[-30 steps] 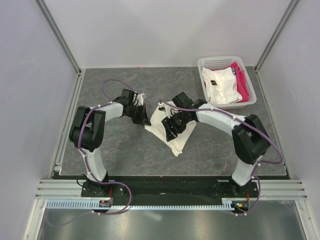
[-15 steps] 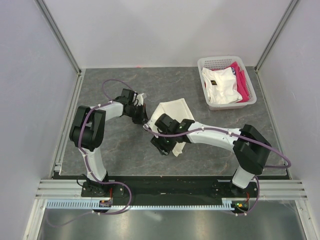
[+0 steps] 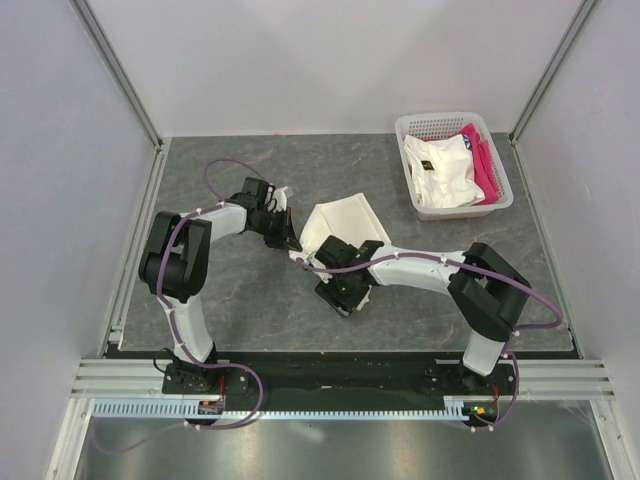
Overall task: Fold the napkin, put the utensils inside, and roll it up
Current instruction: Roll the napkin with the utensil
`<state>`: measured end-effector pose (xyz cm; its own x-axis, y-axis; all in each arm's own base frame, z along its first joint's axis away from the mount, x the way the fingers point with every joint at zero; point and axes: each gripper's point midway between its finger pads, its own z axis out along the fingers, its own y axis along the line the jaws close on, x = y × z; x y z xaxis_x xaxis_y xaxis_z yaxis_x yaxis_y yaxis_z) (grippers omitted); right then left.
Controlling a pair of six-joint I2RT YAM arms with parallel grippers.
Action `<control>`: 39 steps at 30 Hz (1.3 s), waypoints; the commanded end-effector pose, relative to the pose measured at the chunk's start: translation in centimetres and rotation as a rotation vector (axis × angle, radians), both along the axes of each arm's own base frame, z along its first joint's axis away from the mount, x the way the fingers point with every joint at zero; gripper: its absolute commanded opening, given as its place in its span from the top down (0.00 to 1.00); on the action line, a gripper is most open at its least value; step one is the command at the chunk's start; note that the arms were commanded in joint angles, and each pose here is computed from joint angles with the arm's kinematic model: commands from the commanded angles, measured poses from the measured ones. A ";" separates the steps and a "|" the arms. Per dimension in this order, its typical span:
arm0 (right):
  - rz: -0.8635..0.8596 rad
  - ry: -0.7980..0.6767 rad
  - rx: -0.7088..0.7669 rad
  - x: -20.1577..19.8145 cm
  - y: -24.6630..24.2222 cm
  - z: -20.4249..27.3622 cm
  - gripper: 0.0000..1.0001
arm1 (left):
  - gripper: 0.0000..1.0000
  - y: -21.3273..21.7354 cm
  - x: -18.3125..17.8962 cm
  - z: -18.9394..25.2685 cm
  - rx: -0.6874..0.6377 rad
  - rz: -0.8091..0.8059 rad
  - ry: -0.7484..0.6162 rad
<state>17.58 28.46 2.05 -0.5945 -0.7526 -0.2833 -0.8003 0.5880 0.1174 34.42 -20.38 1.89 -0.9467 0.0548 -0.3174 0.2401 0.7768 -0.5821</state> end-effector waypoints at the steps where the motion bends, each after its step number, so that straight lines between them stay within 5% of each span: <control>1: -0.021 -0.065 -0.026 2.0 -0.5 1.7 0.46 | 0.98 1.4 -0.8 -2.1 0.087 -0.004 0.044; 9: -0.028 -0.154 -0.021 3.9 -0.2 3.8 0.45 | 0.98 1.4 -0.7 -2.1 0.086 -0.004 0.041; 18: 0.049 -0.520 0.175 8.1 4.7 8.9 0.46 | 0.98 1.2 -1.0 -2.2 0.078 0.010 0.086; 39: 0.174 -0.621 0.013 10.9 7.0 3.7 0.46 | 0.98 1.1 -0.9 -2.2 0.078 0.005 0.090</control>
<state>26.80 34.28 4.57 -0.2243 -0.8257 -0.5176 -0.8318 0.4389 -0.3398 34.37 -20.45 1.83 -0.9572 0.0579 -0.2836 0.2212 0.7782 -0.5878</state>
